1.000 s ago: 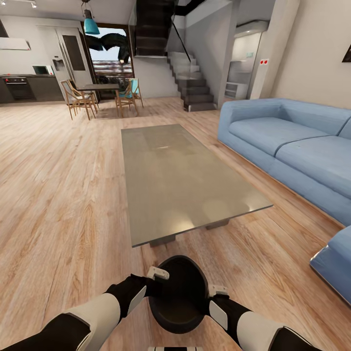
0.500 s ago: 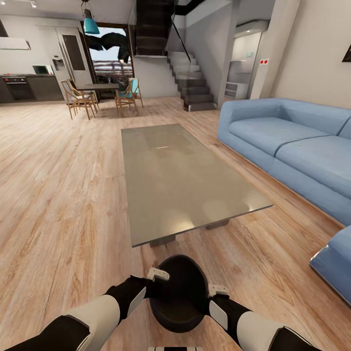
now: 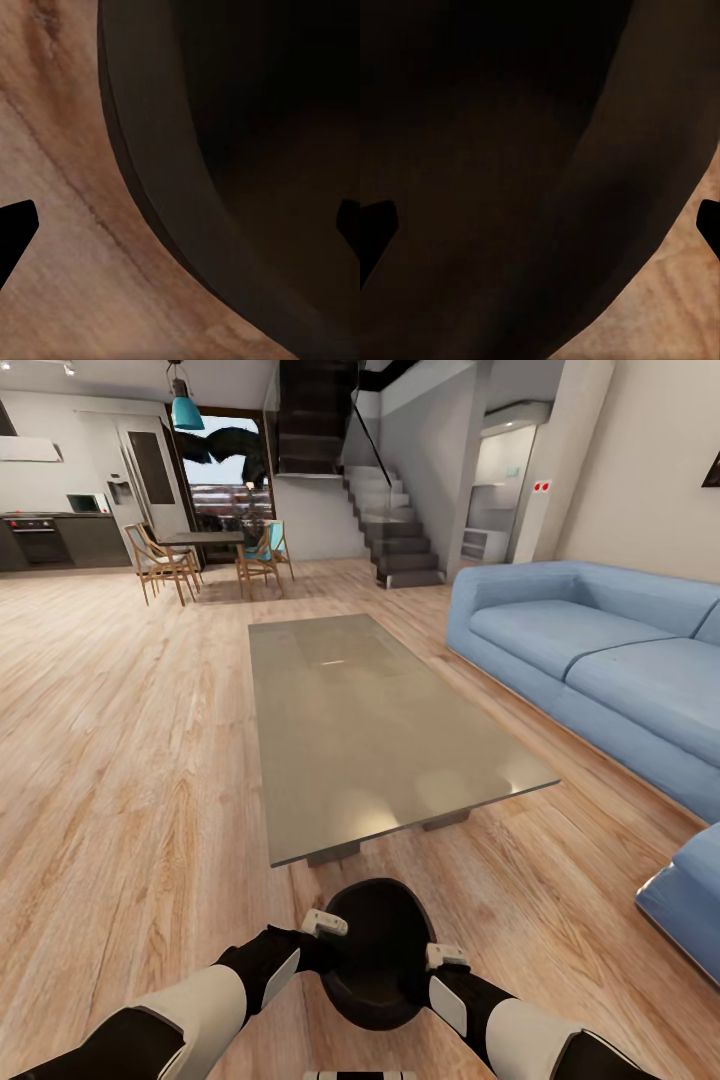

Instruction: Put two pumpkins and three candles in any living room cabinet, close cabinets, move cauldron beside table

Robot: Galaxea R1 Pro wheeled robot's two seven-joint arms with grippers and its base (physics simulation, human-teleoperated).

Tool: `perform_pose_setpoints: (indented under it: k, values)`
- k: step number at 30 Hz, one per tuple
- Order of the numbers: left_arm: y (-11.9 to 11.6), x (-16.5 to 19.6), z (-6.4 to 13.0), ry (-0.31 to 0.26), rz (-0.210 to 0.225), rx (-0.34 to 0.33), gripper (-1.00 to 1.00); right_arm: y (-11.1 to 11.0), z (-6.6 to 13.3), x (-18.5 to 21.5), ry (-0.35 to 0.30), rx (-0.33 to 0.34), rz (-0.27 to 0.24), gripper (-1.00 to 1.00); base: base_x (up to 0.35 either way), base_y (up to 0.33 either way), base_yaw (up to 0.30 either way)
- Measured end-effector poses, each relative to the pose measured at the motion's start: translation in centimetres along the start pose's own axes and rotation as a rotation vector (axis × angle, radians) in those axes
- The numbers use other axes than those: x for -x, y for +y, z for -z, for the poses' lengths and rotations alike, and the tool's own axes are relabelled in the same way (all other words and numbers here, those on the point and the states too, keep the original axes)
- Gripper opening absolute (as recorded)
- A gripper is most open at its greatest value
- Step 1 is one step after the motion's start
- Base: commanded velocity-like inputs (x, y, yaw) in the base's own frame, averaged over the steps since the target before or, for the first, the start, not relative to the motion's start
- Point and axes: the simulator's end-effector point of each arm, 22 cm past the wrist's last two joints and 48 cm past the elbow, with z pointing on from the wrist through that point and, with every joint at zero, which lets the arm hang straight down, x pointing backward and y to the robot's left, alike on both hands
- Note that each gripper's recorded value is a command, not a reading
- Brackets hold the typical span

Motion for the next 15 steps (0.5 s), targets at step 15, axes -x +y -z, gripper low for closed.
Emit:
perform_pose_setpoints:
  k: [15]
  values:
    - [-0.01,0.36,0.31,-0.008,-0.002,0.001,1.0,-0.01,0.28,0.3,-0.008,-0.001,0.004,1.0,0.0,0.0,0.0]
